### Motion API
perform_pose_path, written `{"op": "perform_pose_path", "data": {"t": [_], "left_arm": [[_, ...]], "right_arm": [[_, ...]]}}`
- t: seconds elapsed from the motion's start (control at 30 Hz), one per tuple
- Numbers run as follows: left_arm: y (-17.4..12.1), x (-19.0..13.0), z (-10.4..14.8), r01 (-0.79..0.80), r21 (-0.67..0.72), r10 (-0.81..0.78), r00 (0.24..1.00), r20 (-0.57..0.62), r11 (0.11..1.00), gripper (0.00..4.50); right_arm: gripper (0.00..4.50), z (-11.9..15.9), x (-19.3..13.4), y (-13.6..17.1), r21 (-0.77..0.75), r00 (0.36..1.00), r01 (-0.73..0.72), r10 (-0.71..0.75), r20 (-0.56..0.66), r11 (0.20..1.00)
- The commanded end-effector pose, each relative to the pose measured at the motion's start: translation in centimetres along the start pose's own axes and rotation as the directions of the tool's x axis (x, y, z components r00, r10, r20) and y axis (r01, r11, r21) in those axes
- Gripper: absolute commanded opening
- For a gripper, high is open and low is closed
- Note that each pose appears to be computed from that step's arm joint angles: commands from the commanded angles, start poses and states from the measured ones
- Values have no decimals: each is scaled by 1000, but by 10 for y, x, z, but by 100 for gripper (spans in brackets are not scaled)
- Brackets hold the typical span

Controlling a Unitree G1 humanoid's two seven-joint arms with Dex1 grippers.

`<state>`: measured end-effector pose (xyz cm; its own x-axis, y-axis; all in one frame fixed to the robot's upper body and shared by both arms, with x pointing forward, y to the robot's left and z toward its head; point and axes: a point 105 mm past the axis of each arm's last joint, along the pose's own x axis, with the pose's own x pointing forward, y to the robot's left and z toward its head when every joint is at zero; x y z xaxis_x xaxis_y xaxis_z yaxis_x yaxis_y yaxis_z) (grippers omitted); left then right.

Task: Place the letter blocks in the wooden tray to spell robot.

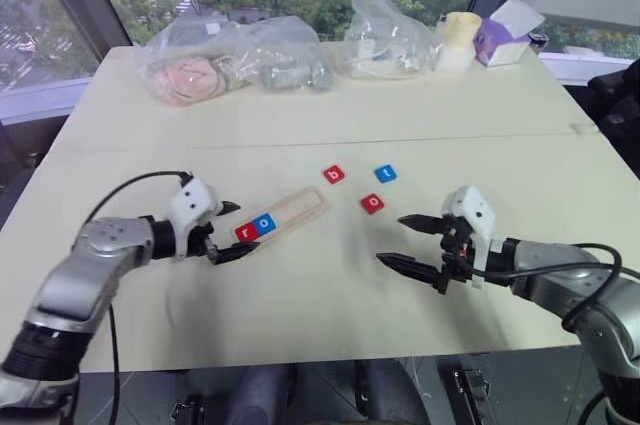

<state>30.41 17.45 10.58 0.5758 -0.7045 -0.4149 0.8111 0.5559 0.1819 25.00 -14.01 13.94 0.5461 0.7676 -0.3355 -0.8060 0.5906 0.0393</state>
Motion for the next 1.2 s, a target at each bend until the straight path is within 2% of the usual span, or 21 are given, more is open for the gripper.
{"op": "perform_pose_path", "data": {"t": [0.03,0.27,0.43,0.6,0.73,0.97,1.2], "left_arm": [[6,6,5,-48,69,47,999,18,996,450],[-2,11,-12,-40,76,42,999,-34,996,450],[-15,11,-15,11,38,-10,1000,-22,999,450],[-11,13,-12,-34,-16,34,999,9,999,450],[-10,11,-19,-16,-21,16,1000,-3,1000,450],[-1,3,-17,-91,-53,95,992,77,994,450],[-12,-5,-19,-102,-76,110,987,116,992,450]], "right_arm": [[448,8,-2,5,-30,1000,9,-9,29,1000],[448,6,-1,7,-20,999,22,-21,37,1000],[448,6,1,5,-18,999,26,-25,40,1000],[448,5,3,5,-19,999,29,-28,42,999],[448,3,5,4,-22,999,32,-31,40,999],[448,1,5,4,-26,998,41,-40,40,999],[448,-2,7,4,-20,998,45,-44,44,999]]}}
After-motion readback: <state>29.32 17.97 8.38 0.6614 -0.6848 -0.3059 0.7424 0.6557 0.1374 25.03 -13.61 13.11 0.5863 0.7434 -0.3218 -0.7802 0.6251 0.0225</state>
